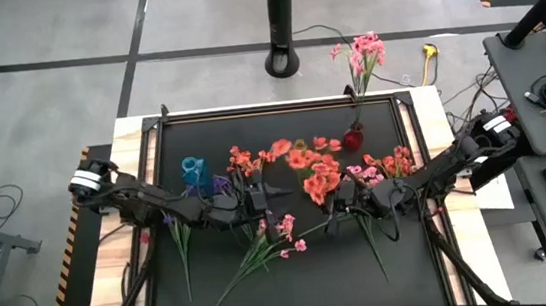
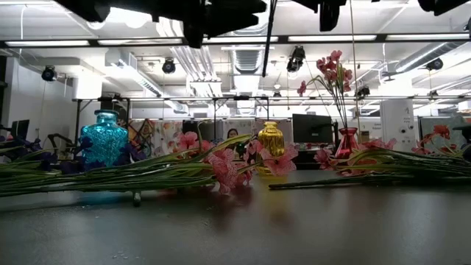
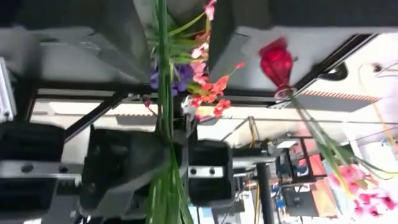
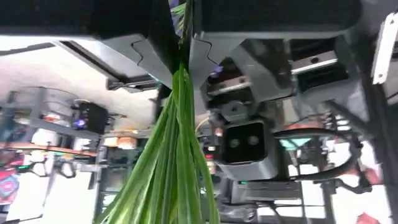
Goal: Sort flowers into vase by color
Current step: Put the bottom left orange flowers into the yellow flower vase
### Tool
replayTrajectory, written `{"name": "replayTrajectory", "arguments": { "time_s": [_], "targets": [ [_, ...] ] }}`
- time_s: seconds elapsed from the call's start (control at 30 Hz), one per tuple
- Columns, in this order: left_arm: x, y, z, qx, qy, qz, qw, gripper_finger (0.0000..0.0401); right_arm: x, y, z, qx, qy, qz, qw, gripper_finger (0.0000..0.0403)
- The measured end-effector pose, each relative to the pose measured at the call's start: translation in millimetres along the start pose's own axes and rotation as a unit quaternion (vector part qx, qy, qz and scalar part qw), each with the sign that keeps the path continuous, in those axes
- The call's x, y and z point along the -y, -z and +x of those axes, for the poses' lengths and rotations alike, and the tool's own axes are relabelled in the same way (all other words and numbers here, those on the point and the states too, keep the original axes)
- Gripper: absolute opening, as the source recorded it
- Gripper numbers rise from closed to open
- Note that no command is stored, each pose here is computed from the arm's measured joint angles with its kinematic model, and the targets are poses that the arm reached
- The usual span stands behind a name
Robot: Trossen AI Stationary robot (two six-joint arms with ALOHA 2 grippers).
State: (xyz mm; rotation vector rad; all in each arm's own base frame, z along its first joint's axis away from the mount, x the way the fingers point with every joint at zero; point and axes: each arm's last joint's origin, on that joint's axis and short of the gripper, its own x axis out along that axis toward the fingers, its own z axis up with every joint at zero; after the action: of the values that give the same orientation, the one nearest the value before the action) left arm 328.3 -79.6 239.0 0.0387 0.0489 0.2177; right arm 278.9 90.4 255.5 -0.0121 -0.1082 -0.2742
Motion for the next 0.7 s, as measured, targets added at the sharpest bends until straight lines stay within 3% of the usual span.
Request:
{"name": "replayTrajectory", "arguments": {
  "time_s": [0.2, 0.47, 0.57, 0.7],
  "targets": [
    [-13.1, -18.1, -22.1, -0.055, -0.013, 0.025, 0.998, 0.0196, 27.3, -9.3, 5.1, -0.016, 0.051, -0.015, 0.998, 0.0018],
    [-36.1, -32.8, -53.9, -0.115, -0.117, 0.027, 0.986, 0.0191, 87.7, -8.6, 27.5, -0.021, 0.159, -0.033, 0.987, 0.0018],
    [-39.7, -31.7, -59.6, -0.133, -0.13, 0.023, 0.982, 0.0187, 108.9, -7.3, 33.2, -0.021, 0.192, -0.03, 0.981, 0.0018],
    [-40.4, -29.7, -59.9, -0.141, -0.135, 0.028, 0.98, 0.0183, 128.8, -4.5, 38.4, -0.021, 0.191, -0.011, 0.981, 0.0018]
  ]
}}
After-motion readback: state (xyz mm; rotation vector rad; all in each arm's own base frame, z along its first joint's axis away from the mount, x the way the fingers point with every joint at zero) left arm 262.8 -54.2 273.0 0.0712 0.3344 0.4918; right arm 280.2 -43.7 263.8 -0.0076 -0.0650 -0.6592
